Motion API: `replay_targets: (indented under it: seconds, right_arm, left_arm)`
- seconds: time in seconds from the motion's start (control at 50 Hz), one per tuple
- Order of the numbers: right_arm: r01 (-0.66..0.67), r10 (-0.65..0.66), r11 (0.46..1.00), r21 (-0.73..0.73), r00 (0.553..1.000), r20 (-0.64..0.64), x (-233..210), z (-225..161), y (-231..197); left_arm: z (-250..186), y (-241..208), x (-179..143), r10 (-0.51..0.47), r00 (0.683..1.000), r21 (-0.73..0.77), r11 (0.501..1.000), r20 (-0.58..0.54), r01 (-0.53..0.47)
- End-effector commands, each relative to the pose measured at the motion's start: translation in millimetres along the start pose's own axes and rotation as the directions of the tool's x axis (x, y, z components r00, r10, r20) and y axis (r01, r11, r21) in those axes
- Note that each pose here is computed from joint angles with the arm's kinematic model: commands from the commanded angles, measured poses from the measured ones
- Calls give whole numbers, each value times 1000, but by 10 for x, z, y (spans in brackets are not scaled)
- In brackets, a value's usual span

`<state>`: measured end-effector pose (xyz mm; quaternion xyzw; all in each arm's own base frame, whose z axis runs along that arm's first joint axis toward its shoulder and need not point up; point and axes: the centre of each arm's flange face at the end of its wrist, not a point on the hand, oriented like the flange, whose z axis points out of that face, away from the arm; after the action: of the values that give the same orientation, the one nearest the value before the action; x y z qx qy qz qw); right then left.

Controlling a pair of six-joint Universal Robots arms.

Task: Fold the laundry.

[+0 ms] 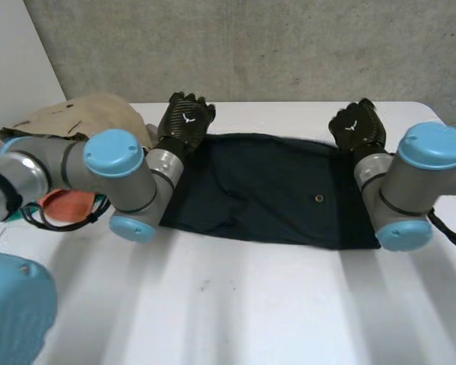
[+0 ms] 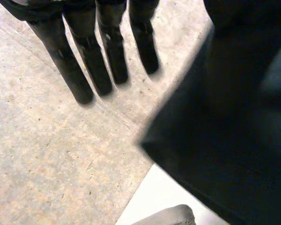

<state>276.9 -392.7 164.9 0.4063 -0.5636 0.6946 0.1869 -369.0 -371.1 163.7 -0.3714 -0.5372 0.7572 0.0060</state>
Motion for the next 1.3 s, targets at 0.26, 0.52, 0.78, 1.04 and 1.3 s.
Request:
replay_targets:
  seconds: [0.26,0.52,0.78,1.04,1.3]
  right_arm:
    - [-322,439,863,-390,860,261,144,-950,63]
    - [-272,400,862,-427,883,245,-77,-948,450]
    - [62,-34,933,-354,996,84,740,-925,505]
    - [22,-26,1000,23,979,203,201,-886,-537]
    - [-346,378,910,-230,919,112,377,-958,-132]
  left_arm:
    - [-537,-389,-31,-81,996,-29,996,-40,80]
    - [-736,-330,9,-170,984,-93,982,-55,164]
    - [-894,-608,-170,-170,985,-55,984,-36,167]
    - [-1031,-616,-220,-282,959,-79,957,-25,279]
    - [-1146,-676,-284,-304,952,-78,950,-19,302]
